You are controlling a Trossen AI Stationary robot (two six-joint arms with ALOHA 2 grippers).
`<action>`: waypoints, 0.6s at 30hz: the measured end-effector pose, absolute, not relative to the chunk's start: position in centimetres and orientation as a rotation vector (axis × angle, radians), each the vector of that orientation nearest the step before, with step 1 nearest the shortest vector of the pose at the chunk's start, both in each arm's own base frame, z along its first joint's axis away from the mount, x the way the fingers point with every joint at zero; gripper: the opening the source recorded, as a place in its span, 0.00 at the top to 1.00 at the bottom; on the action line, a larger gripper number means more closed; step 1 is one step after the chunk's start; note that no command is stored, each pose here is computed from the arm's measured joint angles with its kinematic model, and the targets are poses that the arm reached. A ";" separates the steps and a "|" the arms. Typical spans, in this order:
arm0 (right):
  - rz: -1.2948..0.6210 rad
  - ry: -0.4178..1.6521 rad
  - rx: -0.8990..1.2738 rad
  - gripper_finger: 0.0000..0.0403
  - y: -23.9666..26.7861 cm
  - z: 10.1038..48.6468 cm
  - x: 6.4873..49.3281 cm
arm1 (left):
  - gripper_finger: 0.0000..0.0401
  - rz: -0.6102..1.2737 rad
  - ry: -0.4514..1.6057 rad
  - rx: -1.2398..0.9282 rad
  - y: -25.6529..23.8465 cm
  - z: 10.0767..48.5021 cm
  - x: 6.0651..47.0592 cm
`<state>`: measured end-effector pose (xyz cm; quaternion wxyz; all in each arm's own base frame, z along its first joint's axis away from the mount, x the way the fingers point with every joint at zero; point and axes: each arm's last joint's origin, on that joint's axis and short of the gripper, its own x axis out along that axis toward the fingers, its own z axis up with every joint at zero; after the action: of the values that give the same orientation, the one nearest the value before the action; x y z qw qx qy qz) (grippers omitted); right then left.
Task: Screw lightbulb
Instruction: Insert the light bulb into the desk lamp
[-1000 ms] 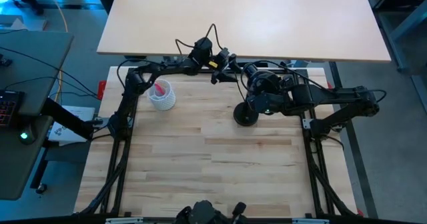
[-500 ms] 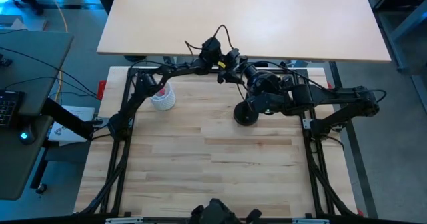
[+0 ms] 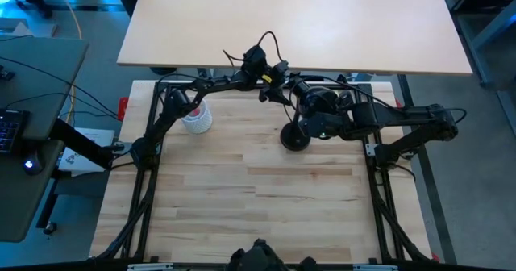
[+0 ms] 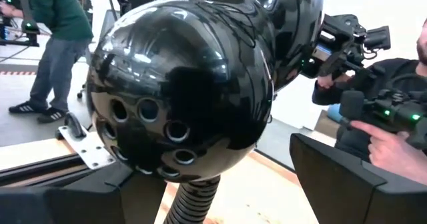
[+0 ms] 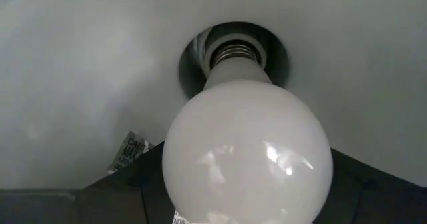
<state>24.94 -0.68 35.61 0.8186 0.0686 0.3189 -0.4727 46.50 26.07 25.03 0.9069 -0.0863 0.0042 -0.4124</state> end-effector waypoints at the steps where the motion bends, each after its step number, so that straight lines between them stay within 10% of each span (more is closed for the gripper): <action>1: -1.006 0.681 0.141 0.39 -0.7 35.6 24.9 | 0.26 -0.846 0.007 -0.174 26.3 25.0 46.3; 18: -0.983 0.671 0.116 0.39 -0.7 35.8 25.2 | 0.26 -0.773 -0.051 -0.209 26.5 26.0 46.0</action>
<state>25.24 -0.66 35.78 0.8266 0.0544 0.3157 -0.4626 46.00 26.51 26.02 0.9205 -0.1018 -0.0246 -0.3764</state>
